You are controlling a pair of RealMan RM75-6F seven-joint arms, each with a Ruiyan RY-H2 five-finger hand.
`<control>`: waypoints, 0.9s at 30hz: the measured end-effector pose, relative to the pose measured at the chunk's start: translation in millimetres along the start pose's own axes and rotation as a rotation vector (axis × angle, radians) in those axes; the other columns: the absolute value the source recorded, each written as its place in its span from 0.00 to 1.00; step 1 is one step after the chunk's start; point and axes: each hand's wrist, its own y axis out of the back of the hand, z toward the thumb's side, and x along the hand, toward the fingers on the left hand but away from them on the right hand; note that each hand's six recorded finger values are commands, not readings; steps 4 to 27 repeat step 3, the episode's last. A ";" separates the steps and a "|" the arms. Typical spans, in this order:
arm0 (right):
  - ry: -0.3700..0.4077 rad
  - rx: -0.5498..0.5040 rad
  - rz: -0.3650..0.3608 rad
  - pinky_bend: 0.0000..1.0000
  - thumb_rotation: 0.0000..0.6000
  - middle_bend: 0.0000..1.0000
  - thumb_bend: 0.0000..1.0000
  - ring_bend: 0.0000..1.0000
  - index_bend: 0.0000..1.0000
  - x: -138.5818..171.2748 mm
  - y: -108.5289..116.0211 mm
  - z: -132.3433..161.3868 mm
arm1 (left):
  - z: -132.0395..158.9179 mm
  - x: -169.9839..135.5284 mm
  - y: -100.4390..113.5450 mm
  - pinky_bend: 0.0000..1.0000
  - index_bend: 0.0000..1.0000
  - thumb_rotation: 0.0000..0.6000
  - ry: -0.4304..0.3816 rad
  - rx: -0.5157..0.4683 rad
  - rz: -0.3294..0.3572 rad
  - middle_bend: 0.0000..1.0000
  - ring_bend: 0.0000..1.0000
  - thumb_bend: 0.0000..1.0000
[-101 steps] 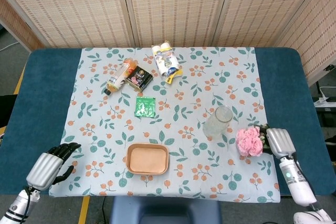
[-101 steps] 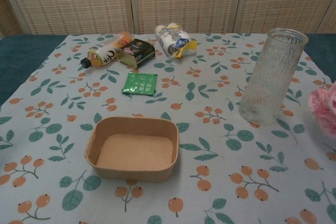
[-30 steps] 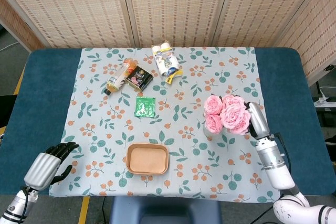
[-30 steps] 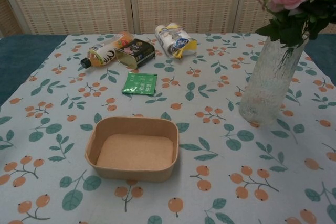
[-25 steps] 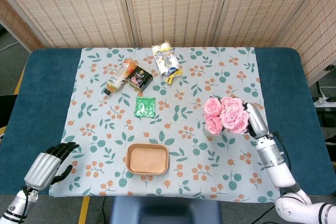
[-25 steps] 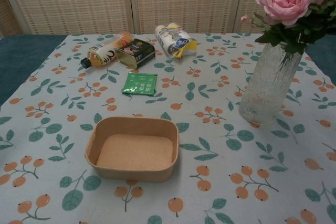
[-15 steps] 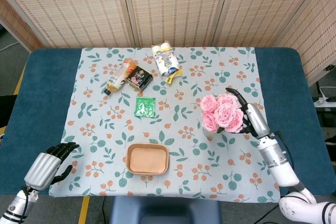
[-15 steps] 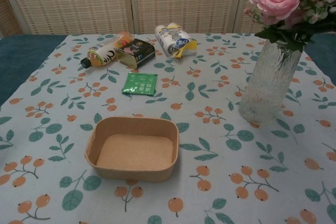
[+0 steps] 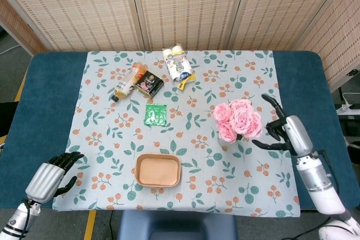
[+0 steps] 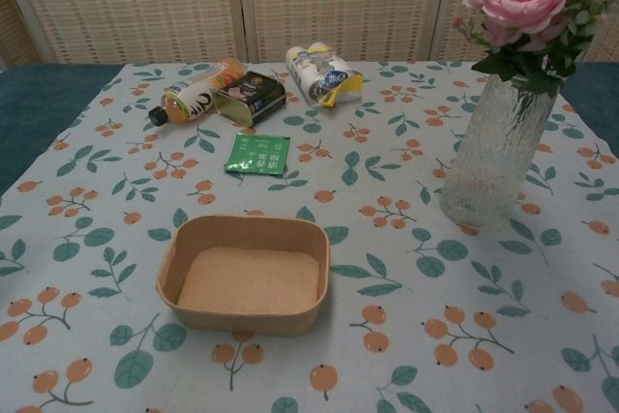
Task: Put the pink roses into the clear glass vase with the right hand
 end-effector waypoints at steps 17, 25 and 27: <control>-0.041 0.206 -0.051 0.92 1.00 0.95 0.02 0.96 0.49 30.5 7.4 -17.7 | 0.3 -0.1 0.6 0.39 0.18 1.00 -0.001 0.002 0.003 0.19 0.23 0.43; -0.041 0.206 -0.051 0.92 1.00 0.95 0.02 0.96 0.49 30.5 7.4 -17.7 | 0.3 -0.1 0.6 0.39 0.18 1.00 -0.001 0.002 0.003 0.19 0.23 0.43; -0.041 0.206 -0.051 0.92 1.00 0.95 0.02 0.96 0.49 30.5 7.4 -17.7 | 0.3 -0.1 0.6 0.39 0.18 1.00 -0.001 0.002 0.003 0.19 0.23 0.43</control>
